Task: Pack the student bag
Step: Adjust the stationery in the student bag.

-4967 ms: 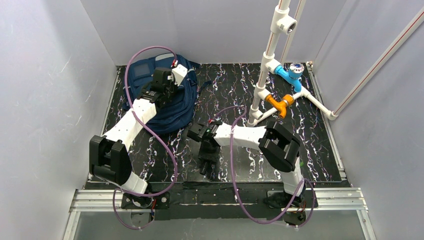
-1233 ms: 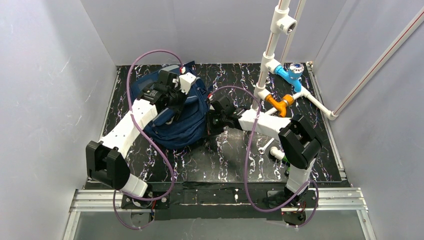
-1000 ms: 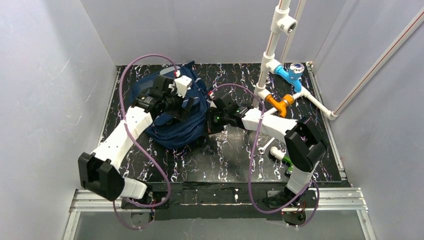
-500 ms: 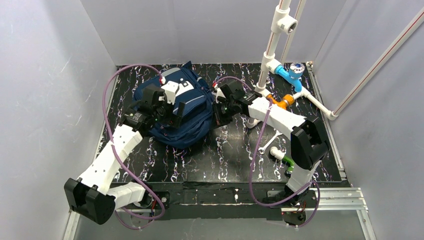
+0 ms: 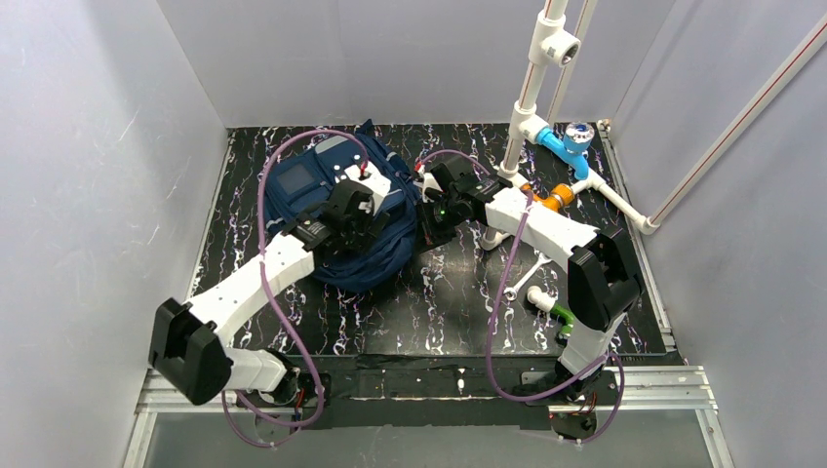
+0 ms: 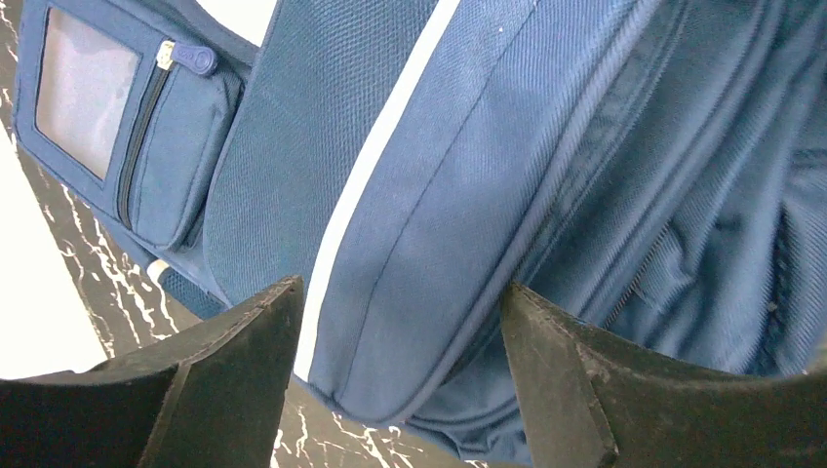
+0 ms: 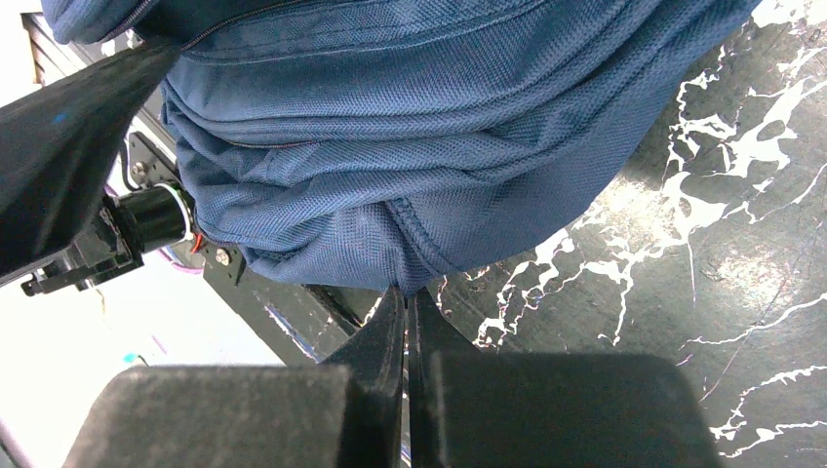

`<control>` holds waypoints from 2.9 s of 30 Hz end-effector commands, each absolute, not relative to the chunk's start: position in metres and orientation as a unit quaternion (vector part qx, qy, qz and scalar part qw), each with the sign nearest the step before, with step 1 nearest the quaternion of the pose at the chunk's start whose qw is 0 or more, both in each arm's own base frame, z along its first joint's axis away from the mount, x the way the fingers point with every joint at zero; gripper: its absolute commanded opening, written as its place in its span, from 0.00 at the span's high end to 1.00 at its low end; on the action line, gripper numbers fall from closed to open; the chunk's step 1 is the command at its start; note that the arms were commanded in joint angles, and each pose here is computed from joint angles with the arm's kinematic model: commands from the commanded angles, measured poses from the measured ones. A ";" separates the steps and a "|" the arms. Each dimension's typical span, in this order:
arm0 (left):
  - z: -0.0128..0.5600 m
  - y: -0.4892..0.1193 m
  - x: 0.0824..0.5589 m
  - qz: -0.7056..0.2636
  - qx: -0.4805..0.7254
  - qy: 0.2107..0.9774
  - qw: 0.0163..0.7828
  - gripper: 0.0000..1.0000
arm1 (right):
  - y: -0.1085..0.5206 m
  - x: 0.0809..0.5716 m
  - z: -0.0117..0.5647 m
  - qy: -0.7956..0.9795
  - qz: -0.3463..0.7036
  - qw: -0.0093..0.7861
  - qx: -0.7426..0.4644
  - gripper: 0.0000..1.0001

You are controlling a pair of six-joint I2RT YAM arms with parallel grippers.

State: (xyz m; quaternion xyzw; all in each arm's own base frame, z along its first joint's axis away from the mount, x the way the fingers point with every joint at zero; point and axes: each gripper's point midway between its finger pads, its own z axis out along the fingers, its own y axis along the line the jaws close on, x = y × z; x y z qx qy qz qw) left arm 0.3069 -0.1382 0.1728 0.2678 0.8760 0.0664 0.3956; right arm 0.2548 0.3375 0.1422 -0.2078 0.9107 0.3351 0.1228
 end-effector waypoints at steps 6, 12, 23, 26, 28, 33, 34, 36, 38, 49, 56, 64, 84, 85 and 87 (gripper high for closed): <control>0.191 -0.130 0.331 0.136 0.253 0.862 0.417 0.50 | 0.335 0.258 0.194 0.892 0.362 0.167 -0.212 0.99; 0.208 -0.126 0.326 0.130 0.248 0.856 0.434 0.88 | 0.312 0.261 0.174 0.912 0.300 0.179 -0.217 0.99; 0.228 -0.132 0.321 0.050 0.211 0.869 0.444 1.00 | 0.302 0.271 0.188 0.899 0.222 0.284 -0.249 0.68; 0.230 -0.142 0.319 0.001 0.199 0.873 0.445 1.00 | 0.326 0.267 0.215 0.876 0.240 0.327 -0.262 0.52; 0.230 -0.146 0.318 -0.020 0.197 0.875 0.443 1.00 | 0.336 0.269 0.229 0.863 0.250 0.355 -0.257 0.45; 0.236 -0.158 0.314 -0.088 0.164 0.880 0.438 1.00 | 0.388 0.268 0.250 0.812 0.394 0.382 -0.199 0.41; 0.238 -0.158 0.314 -0.094 0.161 0.879 0.438 1.00 | 0.400 0.270 0.253 0.802 0.421 0.387 -0.174 0.41; 0.240 -0.158 0.314 -0.096 0.159 0.878 0.441 1.00 | 0.419 0.282 0.251 0.789 0.442 0.400 -0.146 0.43; 0.241 -0.157 0.313 -0.096 0.157 0.879 0.440 1.00 | 0.432 0.293 0.241 0.790 0.442 0.402 -0.134 0.54; 0.251 -0.159 0.310 -0.107 0.163 0.874 0.445 1.00 | 0.469 0.303 0.192 0.799 0.441 0.386 -0.134 0.91; 0.251 -0.161 0.307 -0.118 0.161 0.874 0.443 1.00 | 0.455 0.329 0.144 0.828 0.341 0.429 -0.118 0.90; 0.248 -0.161 0.304 -0.120 0.161 0.874 0.443 1.00 | 0.409 0.352 0.136 0.846 0.221 0.476 -0.094 0.83; 0.257 -0.163 0.307 -0.127 0.162 0.866 0.456 1.00 | 0.467 0.304 0.215 0.820 0.463 0.317 0.117 0.42; 0.257 -0.162 0.307 -0.125 0.164 0.866 0.455 1.00 | 0.469 0.304 0.215 0.820 0.463 0.317 0.116 0.42; 0.256 -0.162 0.307 -0.124 0.166 0.866 0.455 1.00 | 0.471 0.305 0.209 0.826 0.455 0.313 0.117 0.41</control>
